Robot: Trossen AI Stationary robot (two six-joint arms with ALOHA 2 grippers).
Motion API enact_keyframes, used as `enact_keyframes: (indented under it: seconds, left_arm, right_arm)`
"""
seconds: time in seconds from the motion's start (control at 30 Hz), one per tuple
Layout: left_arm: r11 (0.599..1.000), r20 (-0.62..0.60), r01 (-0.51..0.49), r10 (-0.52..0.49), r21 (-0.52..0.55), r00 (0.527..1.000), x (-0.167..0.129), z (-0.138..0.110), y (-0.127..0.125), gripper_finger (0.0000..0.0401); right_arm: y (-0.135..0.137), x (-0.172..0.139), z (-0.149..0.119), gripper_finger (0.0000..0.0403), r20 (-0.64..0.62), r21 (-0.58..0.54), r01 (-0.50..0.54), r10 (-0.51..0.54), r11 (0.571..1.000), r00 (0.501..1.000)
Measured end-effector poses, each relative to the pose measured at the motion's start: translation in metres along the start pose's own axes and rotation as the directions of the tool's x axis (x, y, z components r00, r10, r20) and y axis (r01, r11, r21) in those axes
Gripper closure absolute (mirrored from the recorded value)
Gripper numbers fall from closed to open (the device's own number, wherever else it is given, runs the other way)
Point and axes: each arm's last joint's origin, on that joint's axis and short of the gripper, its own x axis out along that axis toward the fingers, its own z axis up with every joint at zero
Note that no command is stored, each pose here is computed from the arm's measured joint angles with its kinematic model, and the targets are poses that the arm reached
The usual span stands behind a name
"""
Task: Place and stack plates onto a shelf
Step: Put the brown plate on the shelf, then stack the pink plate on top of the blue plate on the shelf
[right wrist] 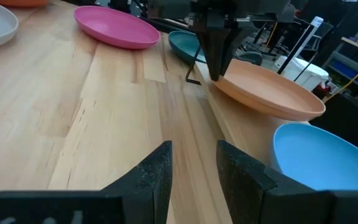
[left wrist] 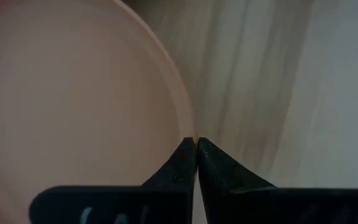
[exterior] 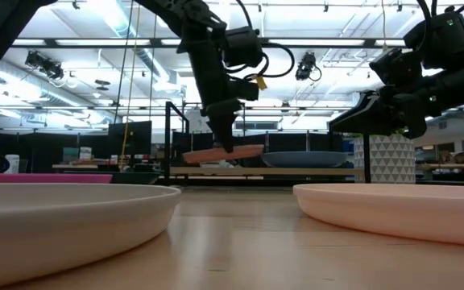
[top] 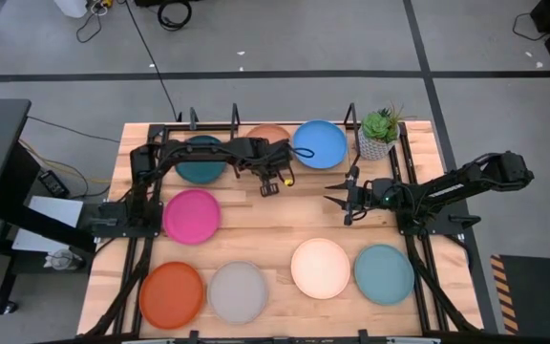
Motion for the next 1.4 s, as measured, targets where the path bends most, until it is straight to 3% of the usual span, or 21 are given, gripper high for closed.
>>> enact_keyframes:
  seconds: [0.1, 0.37, 0.7, 1.03, 1.23, 1.4]
  left_arm:
    - [1.000, -0.015, 0.006, -0.005, 0.022, 1.000, 0.007, -0.002, 0.008, 0.0386]
    - [0.998, -0.027, 0.053, -0.054, -0.038, 0.998, 0.014, -0.008, 0.030, 0.0385]
    - [0.996, -0.020, 0.085, -0.086, -0.022, 0.996, 0.013, -0.006, 0.022, 0.0386]
    - [1.000, -0.030, 0.011, -0.010, 0.013, 0.999, 0.010, -0.004, 0.010, 0.0318]
    - [1.000, -0.024, 0.008, -0.009, -0.013, 1.000, -0.020, 0.015, 0.001, 0.0291]
    - [0.983, -0.031, 0.089, -0.095, -0.160, 0.995, -0.055, 0.028, -0.023, 0.0290]
  right_arm:
    - [0.000, 0.000, 0.000, 0.0273, 0.000, 0.000, 0.000, 0.000, 1.000, 1.000]
    - [0.000, 0.000, 0.000, 0.0273, 0.000, -0.005, -0.001, 0.001, 1.000, 1.000]
    - [0.000, 0.000, -0.001, 0.0273, -0.007, -0.007, -0.003, 0.003, 1.000, 1.000]
    - [0.000, 0.000, -0.001, 0.0273, -0.005, -0.007, -0.011, 0.011, 1.000, 1.000]
    - [0.000, 0.000, -0.001, 0.0273, -0.005, -0.007, -0.011, 0.011, 1.000, 1.000]
    - [0.000, 0.000, 0.000, 0.0273, -0.004, -0.014, -0.010, 0.010, 1.000, 1.000]
